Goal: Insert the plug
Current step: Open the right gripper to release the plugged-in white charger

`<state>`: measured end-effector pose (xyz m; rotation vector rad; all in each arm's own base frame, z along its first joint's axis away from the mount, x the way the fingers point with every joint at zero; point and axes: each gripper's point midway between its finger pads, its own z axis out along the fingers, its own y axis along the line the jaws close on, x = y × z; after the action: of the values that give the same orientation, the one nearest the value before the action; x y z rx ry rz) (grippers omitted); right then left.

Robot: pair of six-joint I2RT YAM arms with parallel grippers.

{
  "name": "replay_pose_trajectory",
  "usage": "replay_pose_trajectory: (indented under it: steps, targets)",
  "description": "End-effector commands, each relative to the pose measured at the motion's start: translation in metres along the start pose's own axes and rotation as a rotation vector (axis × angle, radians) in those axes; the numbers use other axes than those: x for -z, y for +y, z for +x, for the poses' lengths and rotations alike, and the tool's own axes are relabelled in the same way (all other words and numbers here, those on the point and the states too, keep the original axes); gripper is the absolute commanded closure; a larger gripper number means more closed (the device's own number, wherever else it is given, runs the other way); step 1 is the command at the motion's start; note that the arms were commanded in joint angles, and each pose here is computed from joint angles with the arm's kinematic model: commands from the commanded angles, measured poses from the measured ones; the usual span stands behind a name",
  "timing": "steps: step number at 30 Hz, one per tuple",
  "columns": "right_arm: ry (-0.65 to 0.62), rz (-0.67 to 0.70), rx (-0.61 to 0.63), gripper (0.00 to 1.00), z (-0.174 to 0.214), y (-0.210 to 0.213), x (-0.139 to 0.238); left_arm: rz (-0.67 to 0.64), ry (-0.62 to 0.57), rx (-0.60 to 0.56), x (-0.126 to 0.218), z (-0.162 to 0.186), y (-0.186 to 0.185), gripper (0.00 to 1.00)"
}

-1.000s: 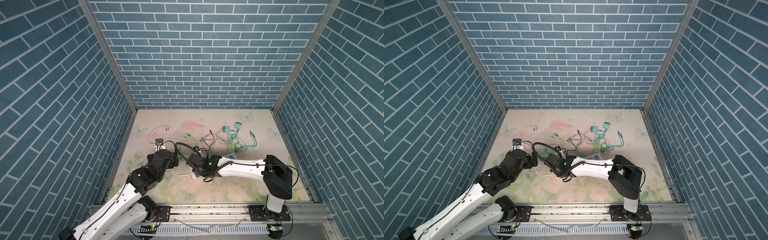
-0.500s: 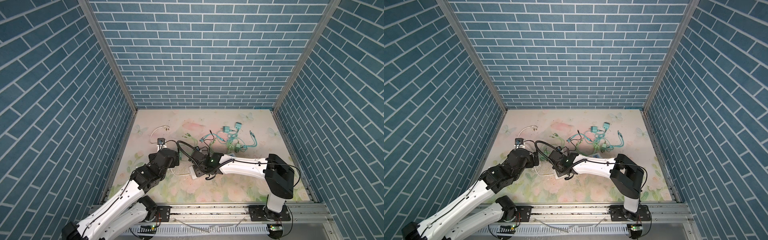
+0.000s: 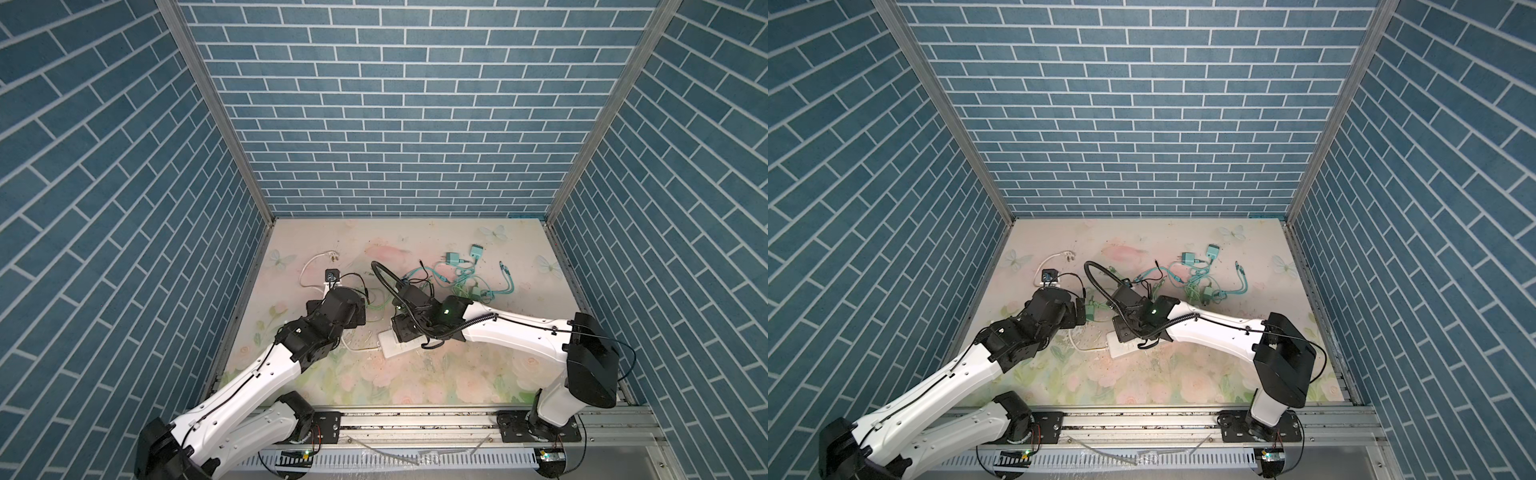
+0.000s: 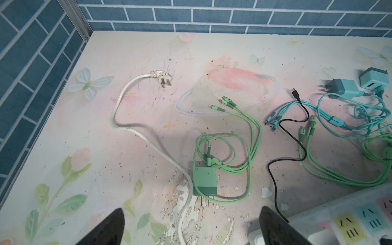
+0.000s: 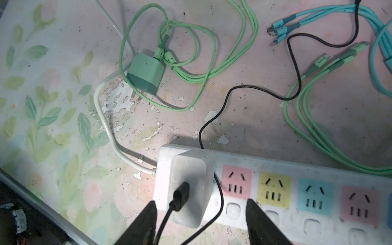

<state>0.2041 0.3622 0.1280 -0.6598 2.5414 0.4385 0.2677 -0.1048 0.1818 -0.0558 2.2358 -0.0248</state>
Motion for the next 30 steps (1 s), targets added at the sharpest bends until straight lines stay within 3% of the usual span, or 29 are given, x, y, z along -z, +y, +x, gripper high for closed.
replay_pose_trajectory:
  steps: [1, 9, 20, 30]
  targets:
    - [0.006, -0.013, 0.028, 0.34, 0.006, -0.007, 0.007, 0.013, -0.018, 0.004, 0.002, -0.012, -0.006, 0.00]
    - [-0.036, -0.015, -0.035, 0.35, 0.001, -0.021, 0.013, 0.040, -0.011, 0.006, -0.002, -0.013, -0.014, 0.00]
    - [0.000, -0.087, -0.058, 0.38, 0.011, -0.016, -0.008, 0.104, 0.022, 0.006, -0.013, -0.010, -0.034, 0.00]
    - [-0.046, -0.199, -0.031, 0.36, -0.001, -0.001, 0.033, 0.147, 0.057, -0.022, -0.032, -0.008, -0.056, 0.00]
